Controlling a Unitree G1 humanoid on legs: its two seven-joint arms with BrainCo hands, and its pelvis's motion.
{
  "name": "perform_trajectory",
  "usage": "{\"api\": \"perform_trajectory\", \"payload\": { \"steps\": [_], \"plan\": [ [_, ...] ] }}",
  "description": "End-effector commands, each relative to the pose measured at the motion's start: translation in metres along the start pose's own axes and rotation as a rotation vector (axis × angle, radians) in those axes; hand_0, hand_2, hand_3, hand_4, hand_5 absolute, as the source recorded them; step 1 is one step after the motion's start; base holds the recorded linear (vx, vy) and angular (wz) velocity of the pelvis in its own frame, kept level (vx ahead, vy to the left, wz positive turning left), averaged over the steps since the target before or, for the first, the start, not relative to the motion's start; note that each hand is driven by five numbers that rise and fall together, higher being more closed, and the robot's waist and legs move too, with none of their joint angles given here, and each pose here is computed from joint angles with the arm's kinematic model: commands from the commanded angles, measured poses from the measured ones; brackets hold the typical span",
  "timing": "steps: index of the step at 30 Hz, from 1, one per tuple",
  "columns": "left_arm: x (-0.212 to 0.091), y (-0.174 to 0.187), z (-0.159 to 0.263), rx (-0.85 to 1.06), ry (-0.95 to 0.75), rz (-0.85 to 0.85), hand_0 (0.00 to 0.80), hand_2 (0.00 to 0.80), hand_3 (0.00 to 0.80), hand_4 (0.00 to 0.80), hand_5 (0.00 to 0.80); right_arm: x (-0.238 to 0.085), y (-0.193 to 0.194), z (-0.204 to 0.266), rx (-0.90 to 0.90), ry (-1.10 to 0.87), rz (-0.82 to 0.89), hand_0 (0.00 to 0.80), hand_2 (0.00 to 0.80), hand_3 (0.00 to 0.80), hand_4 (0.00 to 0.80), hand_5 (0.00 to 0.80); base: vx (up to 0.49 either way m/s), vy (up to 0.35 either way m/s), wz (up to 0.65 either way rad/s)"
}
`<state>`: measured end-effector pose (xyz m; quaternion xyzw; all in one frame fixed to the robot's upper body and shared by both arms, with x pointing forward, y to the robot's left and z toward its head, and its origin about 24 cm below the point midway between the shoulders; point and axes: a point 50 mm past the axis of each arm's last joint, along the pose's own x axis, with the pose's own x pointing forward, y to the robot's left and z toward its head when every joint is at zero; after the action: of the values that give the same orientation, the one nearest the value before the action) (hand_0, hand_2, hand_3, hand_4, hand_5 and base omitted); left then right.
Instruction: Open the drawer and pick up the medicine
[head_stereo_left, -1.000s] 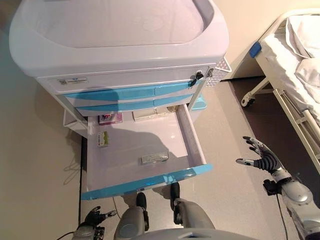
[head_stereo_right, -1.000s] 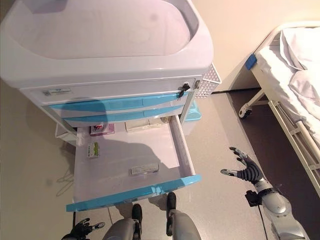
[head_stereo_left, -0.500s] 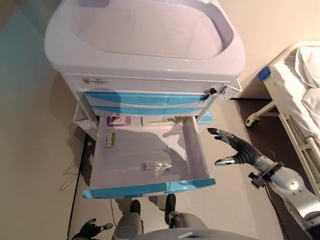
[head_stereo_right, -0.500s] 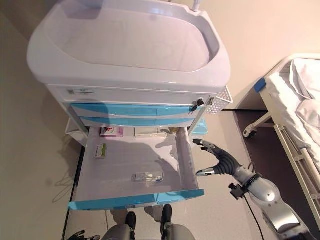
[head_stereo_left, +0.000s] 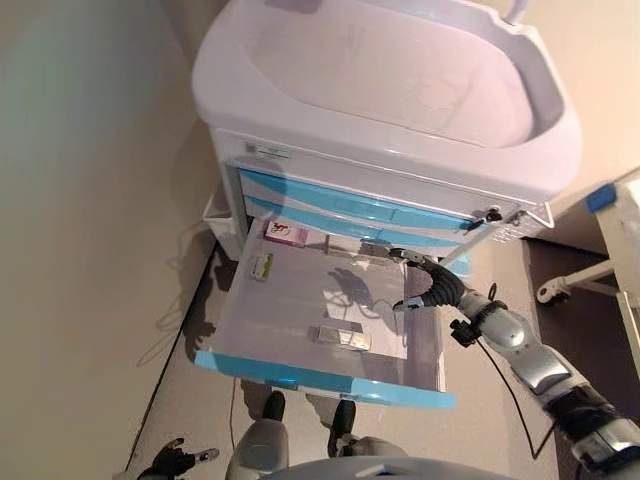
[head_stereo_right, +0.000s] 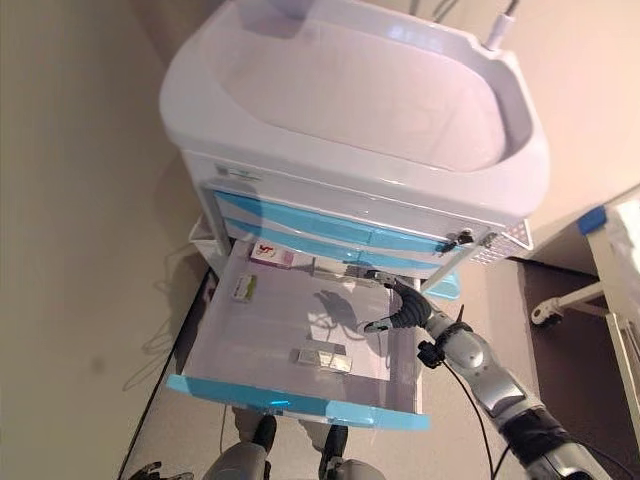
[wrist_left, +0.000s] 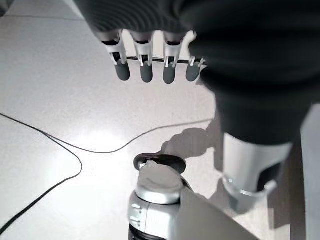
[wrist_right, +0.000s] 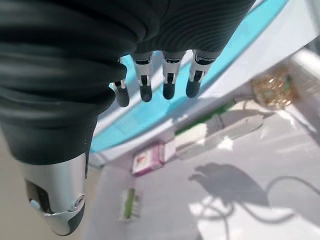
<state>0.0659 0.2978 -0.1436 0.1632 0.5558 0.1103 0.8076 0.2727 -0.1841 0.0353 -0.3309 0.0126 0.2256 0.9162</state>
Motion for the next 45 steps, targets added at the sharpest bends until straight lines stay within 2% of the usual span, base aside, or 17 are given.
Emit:
{"api": "perform_trajectory", "payload": {
  "steps": [1, 12, 26, 45],
  "plan": [
    [0.001, 0.006, 0.003, 0.024, -0.008, 0.028, 0.0, 0.0, 0.0, 0.0, 0.0, 0.01, 0.001, 0.016, -0.074, -0.063, -0.018, 0.0, 0.0, 0.0, 0.0, 0.0, 0.02, -0.006, 0.27],
    [0.003, 0.005, 0.014, 0.037, -0.027, 0.035, 0.0, 0.0, 0.0, 0.0, 0.0, 0.017, 0.043, 0.027, -0.122, -0.096, 0.177, 0.0, 0.0, 0.0, 0.0, 0.0, 0.006, -0.004, 0.04],
    [0.004, -0.001, 0.023, 0.05, -0.058, 0.022, 0.0, 0.0, 0.0, 0.0, 0.0, 0.013, 0.064, 0.022, -0.164, -0.069, 0.276, 0.0, 0.0, 0.0, 0.0, 0.0, -0.009, -0.001, -0.03],
    [0.006, -0.017, 0.038, 0.061, -0.096, 0.008, 0.0, 0.0, 0.0, 0.0, 0.0, 0.031, 0.109, -0.014, -0.53, 0.09, 0.367, 0.0, 0.0, 0.0, 0.0, 0.0, -0.003, 0.001, 0.0]
  ]
}}
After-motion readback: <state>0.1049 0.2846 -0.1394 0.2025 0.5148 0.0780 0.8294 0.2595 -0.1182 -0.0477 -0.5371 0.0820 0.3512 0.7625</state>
